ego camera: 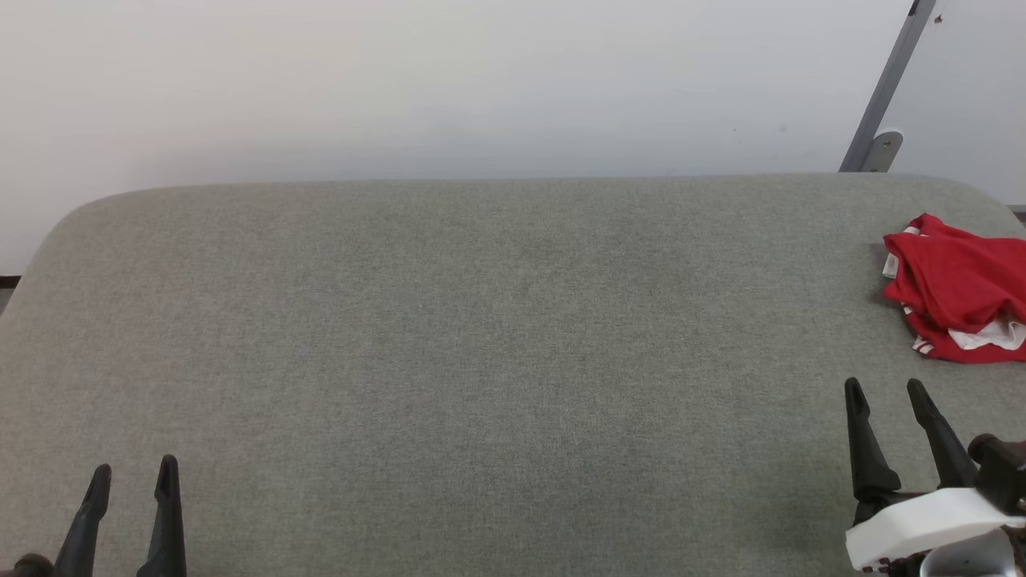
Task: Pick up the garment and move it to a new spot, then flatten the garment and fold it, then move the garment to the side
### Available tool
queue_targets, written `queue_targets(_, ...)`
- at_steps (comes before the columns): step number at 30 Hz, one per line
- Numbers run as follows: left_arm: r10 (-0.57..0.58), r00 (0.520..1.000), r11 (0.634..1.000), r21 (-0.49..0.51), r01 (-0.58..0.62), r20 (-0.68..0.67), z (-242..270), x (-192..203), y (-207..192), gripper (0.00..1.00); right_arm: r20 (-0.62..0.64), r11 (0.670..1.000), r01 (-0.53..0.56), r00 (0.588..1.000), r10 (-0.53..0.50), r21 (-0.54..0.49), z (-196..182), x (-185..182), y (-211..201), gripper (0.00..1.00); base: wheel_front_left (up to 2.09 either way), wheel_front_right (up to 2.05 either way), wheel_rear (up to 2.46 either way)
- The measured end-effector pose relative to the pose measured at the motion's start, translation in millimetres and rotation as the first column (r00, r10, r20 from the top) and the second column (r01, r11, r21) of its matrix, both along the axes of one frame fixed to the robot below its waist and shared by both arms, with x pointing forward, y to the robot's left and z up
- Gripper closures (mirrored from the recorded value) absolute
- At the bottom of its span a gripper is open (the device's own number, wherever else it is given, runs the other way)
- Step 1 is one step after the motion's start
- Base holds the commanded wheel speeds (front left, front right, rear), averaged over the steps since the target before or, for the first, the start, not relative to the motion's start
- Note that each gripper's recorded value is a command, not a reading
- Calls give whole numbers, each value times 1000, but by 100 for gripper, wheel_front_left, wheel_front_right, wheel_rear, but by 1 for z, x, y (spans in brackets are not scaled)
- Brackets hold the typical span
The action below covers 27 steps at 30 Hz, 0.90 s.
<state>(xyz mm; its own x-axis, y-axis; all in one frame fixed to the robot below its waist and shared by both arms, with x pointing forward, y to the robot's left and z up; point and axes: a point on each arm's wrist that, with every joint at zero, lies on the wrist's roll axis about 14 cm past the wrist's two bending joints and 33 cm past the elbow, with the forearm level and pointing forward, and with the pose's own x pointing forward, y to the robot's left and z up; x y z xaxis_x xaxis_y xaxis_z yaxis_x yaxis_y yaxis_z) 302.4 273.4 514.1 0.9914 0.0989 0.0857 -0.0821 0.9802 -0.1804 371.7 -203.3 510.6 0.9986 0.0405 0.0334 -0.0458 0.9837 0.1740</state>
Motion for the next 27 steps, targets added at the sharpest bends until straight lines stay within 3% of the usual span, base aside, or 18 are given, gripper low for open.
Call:
queue_targets(22,-13,1000,1000,5,13,13,3,0,-5,0,3,1000,11,1000,-11,8,6,-7,2,0,0,0,0)
queue_targets(23,-14,1000,1000,8,14,7,2,0,-5,100,-2,1000,10,1000,-10,9,4,-8,2,100,0,0,0)
queue_targets(27,-9,999,1000,-29,8,-32,-13,-2,-12,100,-57,1000,11,998,-10,18,-13,-13,4,100,0,0,0)
